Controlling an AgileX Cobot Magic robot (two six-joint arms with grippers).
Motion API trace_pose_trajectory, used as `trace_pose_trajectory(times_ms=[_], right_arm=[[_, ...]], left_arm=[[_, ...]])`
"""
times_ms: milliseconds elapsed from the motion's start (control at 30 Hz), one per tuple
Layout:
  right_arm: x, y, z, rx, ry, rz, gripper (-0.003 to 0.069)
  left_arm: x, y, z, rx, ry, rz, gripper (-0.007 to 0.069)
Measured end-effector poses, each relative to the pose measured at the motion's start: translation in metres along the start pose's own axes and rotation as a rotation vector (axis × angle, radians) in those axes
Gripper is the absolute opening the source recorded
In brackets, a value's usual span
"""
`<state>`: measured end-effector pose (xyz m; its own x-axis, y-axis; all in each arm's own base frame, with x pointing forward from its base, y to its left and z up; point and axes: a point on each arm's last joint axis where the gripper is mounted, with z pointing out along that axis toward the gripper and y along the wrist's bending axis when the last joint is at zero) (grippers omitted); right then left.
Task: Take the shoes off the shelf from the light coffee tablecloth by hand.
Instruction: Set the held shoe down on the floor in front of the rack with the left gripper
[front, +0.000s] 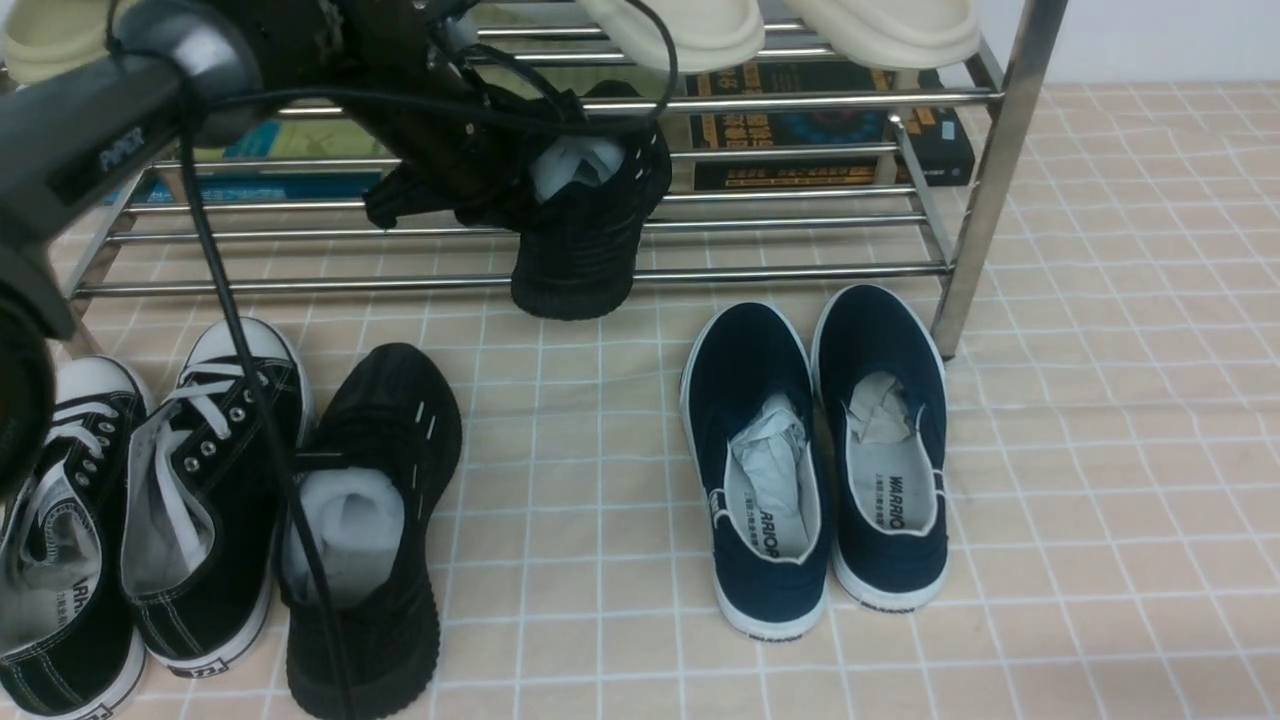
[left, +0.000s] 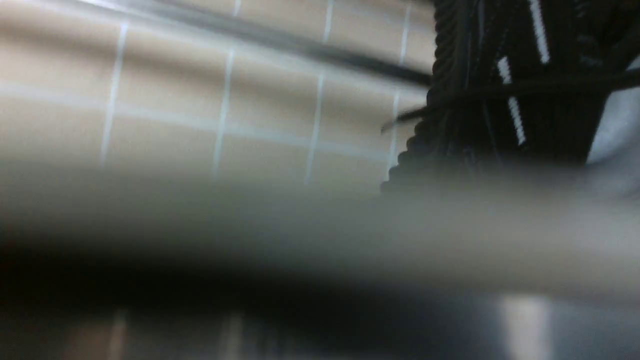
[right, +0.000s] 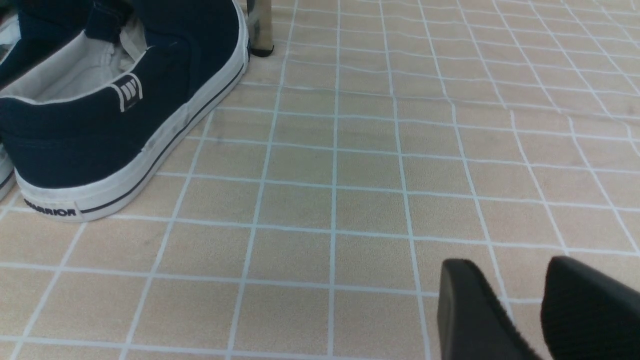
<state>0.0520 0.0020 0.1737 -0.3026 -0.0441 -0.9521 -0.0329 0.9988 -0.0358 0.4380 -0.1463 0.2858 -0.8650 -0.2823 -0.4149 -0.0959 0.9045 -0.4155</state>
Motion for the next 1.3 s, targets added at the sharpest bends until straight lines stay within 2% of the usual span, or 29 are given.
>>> trace_pose_trajectory(times_ms=[67, 300, 533, 833, 967, 1100, 1300], right_arm=[[0.0, 0.0, 0.0, 0.0, 0.0, 0.0, 0.0239], [0.0, 0.0, 0.0, 0.0, 0.0, 0.0, 0.024], [0.0, 0.0, 0.0, 0.0, 0.0, 0.0, 0.024], [0.0, 0.0, 0.0, 0.0, 0.0, 0.0, 0.024], [0.0, 0.0, 0.0, 0.0, 0.0, 0.0, 0.024], [0.0, 0.0, 0.0, 0.0, 0.0, 0.0, 0.024], [0.0, 0.0, 0.0, 0.0, 0.0, 0.0, 0.024]], left_arm=[[0.001, 0.0, -0.01, -0.016, 0.011, 0.013, 0.0019], [0.018, -0.002, -0.106, -0.108, 0.084, 0.21, 0.0019], [0.035, 0.0, -0.161, -0.102, 0.025, 0.261, 0.0021], [0.087, 0.029, -0.149, -0.124, 0.173, 0.176, 0.002], [0.106, 0.039, -0.133, -0.077, 0.177, 0.108, 0.002], [0.12, 0.043, -0.12, 0.011, 0.129, 0.024, 0.002], [0.138, 0.052, -0.095, 0.127, 0.078, -0.166, 0.002]])
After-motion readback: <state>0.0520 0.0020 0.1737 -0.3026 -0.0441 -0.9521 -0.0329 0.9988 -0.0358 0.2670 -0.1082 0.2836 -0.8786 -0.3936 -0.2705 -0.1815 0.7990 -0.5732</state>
